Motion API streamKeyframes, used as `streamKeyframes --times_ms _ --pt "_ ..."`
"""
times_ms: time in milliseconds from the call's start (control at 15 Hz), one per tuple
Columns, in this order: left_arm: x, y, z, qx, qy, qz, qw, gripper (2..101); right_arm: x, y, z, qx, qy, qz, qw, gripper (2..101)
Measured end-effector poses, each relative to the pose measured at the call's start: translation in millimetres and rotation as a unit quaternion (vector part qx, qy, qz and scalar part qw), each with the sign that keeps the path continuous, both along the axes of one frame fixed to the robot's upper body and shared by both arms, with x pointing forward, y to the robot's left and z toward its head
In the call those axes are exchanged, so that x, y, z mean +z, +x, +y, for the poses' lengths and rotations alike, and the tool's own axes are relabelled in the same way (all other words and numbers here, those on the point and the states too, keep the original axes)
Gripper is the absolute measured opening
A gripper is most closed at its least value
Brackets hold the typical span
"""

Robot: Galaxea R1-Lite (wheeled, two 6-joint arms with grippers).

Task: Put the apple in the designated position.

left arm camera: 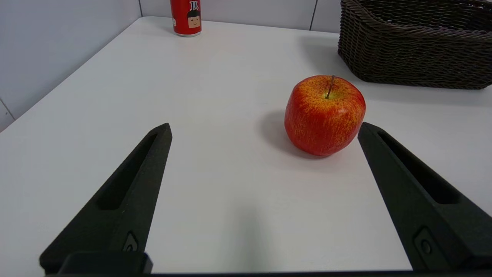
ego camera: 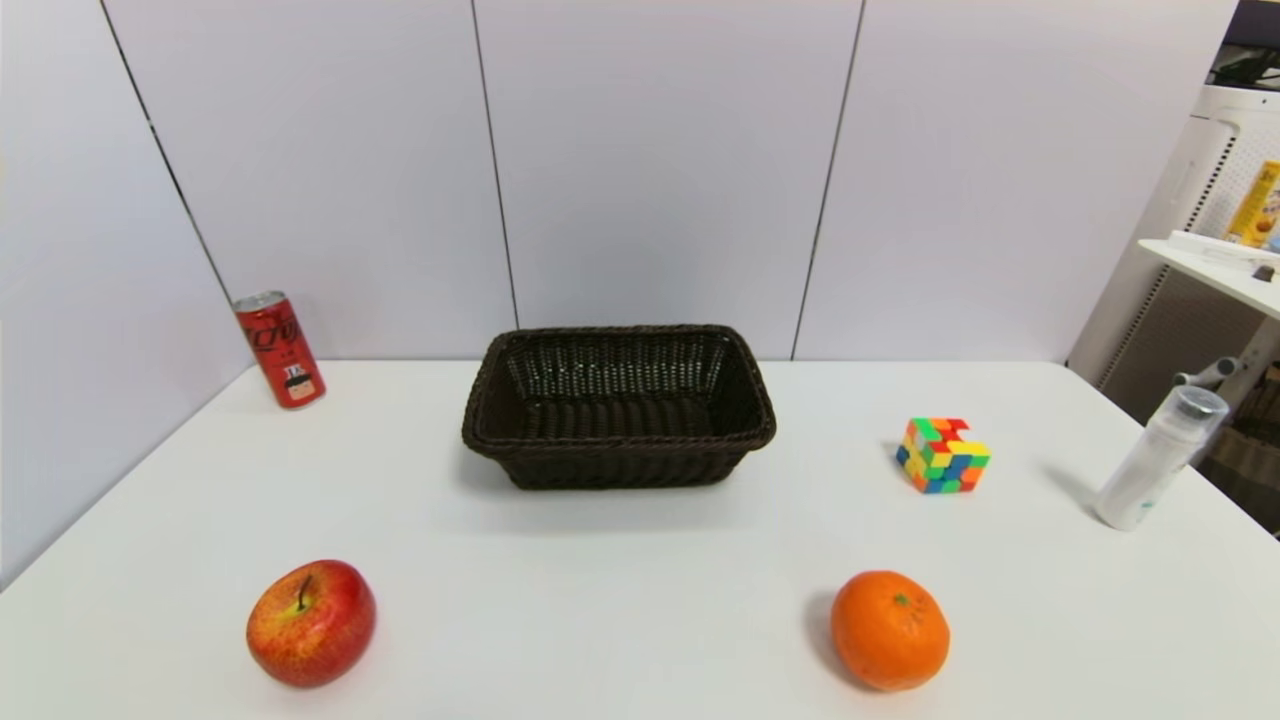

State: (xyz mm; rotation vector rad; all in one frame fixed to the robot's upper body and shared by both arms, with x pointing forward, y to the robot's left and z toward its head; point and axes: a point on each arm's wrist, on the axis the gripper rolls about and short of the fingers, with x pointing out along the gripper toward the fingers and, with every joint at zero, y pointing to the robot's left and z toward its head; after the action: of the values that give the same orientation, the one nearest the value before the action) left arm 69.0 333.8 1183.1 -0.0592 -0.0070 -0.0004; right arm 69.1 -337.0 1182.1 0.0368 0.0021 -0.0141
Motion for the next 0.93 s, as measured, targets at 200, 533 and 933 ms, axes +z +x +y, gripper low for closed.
streamKeyframes --times_ms 200,533,933 --pt "0.0 0.0 0.0 0.000 0.000 0.000 1.000 97.9 0.0 0.0 0.0 0.000 0.000 0.000 1.0000 97.3" --pt "0.4 0.8 0.0 0.002 0.005 0.006 1.000 97.9 0.0 0.0 0.0 0.000 0.000 0.000 1.0000 97.3" --pt "56.8 33.3 -1.5 -0.057 0.022 0.034 0.998 97.9 0.0 0.0 0.0 0.000 0.000 0.000 1.0000 97.3"
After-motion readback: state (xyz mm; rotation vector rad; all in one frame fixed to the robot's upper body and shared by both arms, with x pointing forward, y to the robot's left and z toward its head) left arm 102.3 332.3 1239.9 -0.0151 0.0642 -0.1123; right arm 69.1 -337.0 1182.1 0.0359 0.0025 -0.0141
